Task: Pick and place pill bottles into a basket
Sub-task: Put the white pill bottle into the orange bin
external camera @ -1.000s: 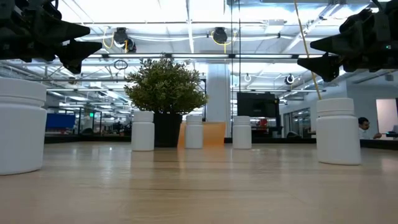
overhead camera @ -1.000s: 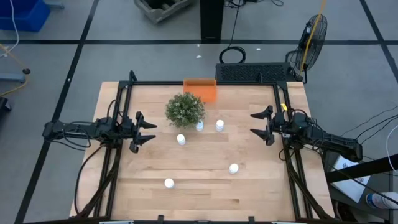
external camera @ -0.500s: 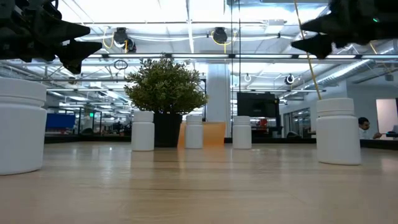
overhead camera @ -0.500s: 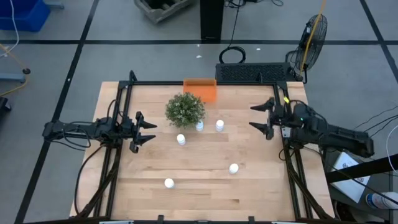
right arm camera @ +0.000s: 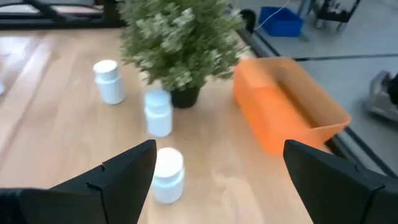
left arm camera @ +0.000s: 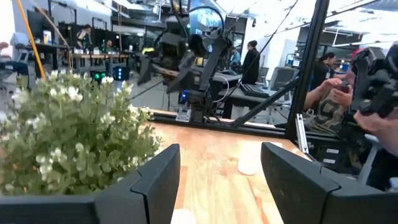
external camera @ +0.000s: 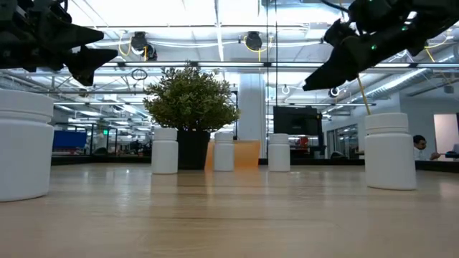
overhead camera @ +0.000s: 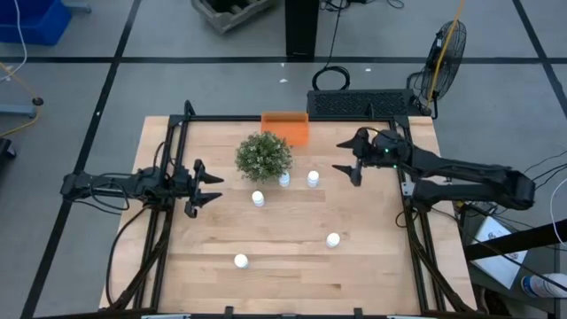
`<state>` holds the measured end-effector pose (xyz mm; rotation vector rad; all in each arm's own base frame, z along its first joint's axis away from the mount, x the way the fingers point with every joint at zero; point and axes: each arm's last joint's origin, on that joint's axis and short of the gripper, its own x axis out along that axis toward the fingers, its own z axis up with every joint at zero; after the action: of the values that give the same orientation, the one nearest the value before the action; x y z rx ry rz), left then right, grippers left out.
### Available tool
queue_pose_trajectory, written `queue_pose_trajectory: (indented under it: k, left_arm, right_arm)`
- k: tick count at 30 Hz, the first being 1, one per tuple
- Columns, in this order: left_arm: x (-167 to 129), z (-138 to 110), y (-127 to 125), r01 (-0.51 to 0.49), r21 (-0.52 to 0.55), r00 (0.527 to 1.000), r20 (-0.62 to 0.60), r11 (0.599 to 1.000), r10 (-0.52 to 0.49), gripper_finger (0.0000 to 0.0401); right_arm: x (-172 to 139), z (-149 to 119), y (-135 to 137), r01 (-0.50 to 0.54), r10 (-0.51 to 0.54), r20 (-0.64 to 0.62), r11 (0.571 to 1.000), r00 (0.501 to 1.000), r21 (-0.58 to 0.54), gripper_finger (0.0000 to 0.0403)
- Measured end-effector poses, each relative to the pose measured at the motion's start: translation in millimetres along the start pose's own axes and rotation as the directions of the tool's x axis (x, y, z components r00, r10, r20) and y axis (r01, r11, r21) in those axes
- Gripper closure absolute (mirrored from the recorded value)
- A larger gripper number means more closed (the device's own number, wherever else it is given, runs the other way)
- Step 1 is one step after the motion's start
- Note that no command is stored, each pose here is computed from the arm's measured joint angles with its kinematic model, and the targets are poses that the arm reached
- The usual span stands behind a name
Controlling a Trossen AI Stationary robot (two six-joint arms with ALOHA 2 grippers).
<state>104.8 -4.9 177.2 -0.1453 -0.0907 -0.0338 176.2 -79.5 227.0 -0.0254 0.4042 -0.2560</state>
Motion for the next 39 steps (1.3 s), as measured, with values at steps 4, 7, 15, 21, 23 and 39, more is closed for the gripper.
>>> queue_pose_trajectory:
  k: [4,7,15,21,23,39]
  left_arm:
    - [0.0,-1.5,0.2,-0.002,-0.019,1.000,-0.016,1.000,0.001,0.0171]
    - [0.0,-1.6,0.2,-0.002,-0.027,1.000,-0.016,1.000,0.001,0.0171]
    - [0.0,-1.5,0.2,-0.002,-0.020,1.000,-0.015,1.000,0.002,0.0171]
    - [0.0,-1.4,0.2,-0.002,-0.019,1.000,-0.014,1.000,0.002,0.0171]
    - [0.0,-1.3,0.2,-0.002,-0.018,1.000,-0.014,1.000,0.002,0.0171]
    - [0.0,-1.2,0.2,-0.003,-0.018,1.000,-0.013,1.000,0.002,0.0171]
  right_arm:
    - [9.1,-12.8,-6.1,0.034,-0.035,0.037,0.999,0.999,0.023,0.0057]
    - [13.4,-23.3,-6.4,0.044,-0.048,0.090,0.998,0.995,0.040,0.0057]
    - [21.9,-56.9,6.0,-0.007,-0.011,0.132,0.991,0.991,0.135,0.0057]
    - [27.5,-63.2,19.6,-0.054,0.030,0.147,0.985,0.989,0.162,0.0057]
    - [30.6,-67.6,21.1,-0.035,0.017,0.113,0.987,0.993,0.160,0.0057]
    - [51.1,-83.2,22.4,-0.066,0.050,0.076,0.971,0.996,0.230,0.0057]
